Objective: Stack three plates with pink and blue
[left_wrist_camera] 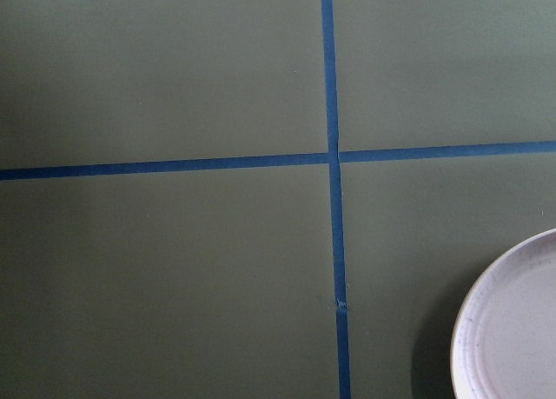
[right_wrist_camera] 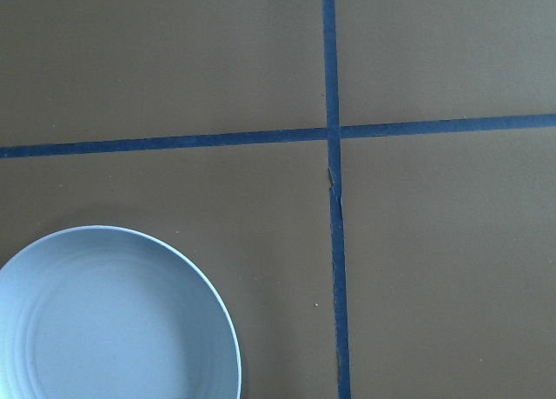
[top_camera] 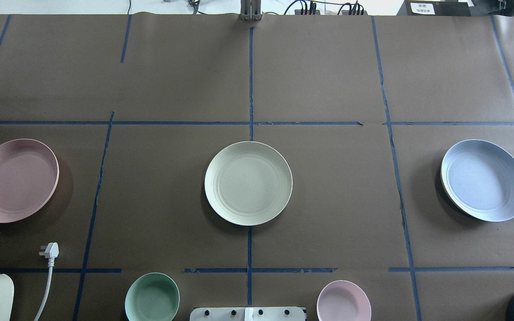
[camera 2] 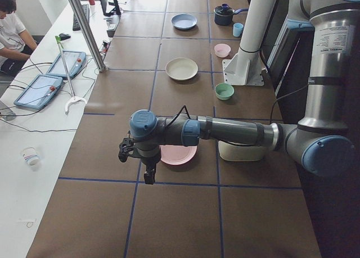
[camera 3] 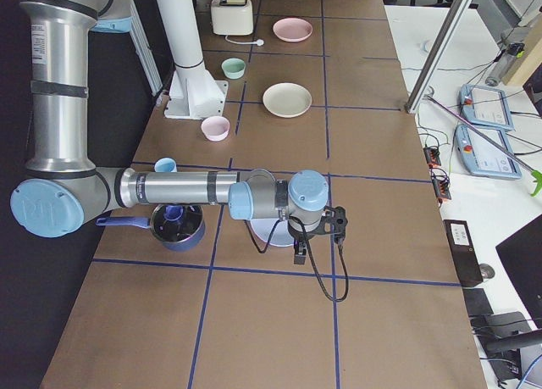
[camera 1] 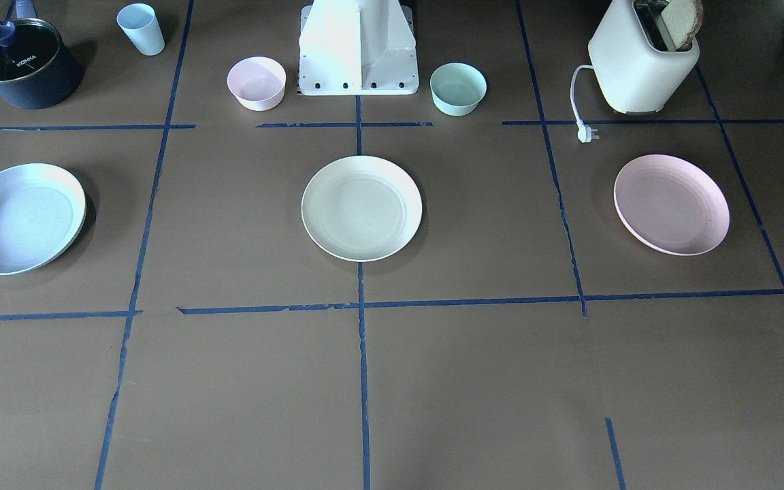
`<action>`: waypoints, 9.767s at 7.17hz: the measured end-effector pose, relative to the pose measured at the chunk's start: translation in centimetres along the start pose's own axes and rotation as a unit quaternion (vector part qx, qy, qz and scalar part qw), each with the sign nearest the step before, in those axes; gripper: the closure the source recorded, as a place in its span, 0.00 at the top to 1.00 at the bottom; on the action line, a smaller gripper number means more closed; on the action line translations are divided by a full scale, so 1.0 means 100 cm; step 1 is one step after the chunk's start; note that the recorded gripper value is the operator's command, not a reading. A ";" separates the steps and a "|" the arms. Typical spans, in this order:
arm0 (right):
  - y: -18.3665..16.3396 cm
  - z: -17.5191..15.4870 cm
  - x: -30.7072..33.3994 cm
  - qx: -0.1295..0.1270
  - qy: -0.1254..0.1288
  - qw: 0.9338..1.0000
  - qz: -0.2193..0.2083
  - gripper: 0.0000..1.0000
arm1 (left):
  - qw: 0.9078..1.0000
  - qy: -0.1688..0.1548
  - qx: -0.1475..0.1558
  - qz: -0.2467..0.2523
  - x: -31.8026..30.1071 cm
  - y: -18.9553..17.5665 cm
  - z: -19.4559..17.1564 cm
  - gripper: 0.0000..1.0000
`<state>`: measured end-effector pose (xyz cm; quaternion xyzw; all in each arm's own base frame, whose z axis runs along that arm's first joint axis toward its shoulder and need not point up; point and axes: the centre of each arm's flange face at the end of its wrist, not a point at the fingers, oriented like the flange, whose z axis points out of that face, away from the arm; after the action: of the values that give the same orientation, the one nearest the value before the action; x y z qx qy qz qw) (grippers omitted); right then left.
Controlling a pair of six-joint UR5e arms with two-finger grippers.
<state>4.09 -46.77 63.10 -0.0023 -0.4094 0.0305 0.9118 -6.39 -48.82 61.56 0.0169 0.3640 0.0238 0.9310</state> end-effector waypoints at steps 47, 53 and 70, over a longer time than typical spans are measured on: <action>0.038 0.172 -0.048 -0.046 -0.030 0.998 -0.032 0.00 | 0.964 0.265 0.012 0.014 0.579 -0.026 0.101 1.00; 0.008 0.120 -0.405 -0.024 -0.151 0.988 0.039 0.00 | 0.962 0.273 0.019 0.018 0.573 -0.019 0.086 1.00; -0.032 0.019 -0.062 0.056 0.004 0.994 -0.090 1.00 | 0.986 0.015 0.095 0.138 0.117 -0.065 0.031 1.00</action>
<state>-1.23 -50.32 59.84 0.0850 -0.4017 -0.0289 0.9114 4.52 -54.66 55.58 0.1553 0.3726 0.1179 0.9073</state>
